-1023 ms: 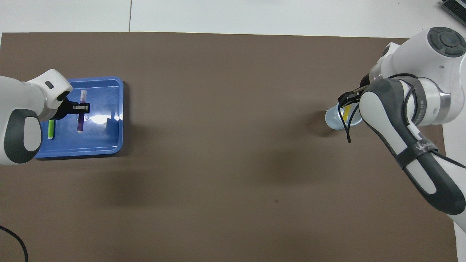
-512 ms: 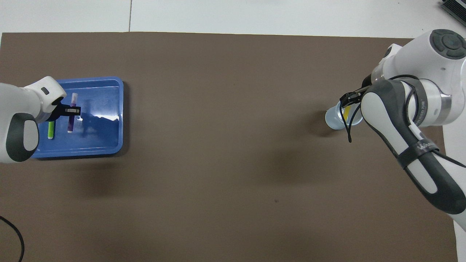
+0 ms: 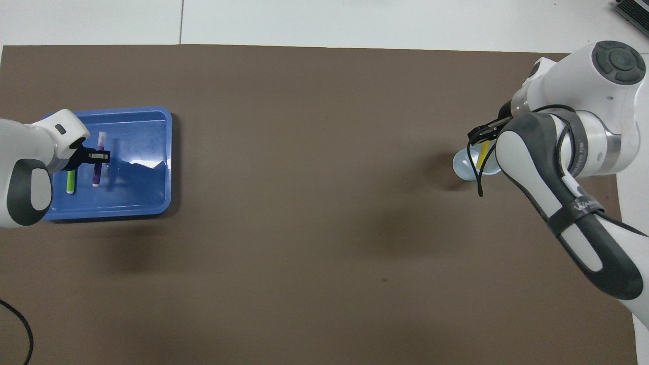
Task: Right arm passes pens to left for tray arrangement
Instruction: 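Release the purple pen in the tray while the right gripper grasps yellow pen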
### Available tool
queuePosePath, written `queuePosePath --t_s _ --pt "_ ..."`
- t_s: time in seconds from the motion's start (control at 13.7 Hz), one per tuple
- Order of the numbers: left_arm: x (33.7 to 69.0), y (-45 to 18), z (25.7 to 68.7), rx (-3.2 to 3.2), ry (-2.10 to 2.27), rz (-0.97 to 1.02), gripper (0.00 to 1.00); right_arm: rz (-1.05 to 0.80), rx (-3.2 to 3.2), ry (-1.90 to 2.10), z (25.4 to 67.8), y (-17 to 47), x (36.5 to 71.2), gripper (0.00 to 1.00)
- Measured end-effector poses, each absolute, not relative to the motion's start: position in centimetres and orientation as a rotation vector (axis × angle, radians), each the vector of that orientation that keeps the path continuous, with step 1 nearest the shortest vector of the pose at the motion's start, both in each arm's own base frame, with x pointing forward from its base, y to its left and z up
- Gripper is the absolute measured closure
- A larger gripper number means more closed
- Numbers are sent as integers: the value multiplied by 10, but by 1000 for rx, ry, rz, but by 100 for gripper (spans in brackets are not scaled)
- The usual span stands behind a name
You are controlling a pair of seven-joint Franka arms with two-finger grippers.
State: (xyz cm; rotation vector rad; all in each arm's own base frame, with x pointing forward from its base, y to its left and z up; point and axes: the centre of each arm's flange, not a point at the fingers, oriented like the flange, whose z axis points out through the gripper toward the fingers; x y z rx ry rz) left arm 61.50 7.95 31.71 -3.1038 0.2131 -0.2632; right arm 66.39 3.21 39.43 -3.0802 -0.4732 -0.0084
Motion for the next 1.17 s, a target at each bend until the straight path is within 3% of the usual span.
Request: queuePosePath --t_s 0.95,1.17 --pt "606 87 301 -3125 113 -211 79 -12 -3097 -476 394 26 664 54" --pt "604 89 300 -3126 108 -190 49 -13 -3099 -478 392 26 664 59"
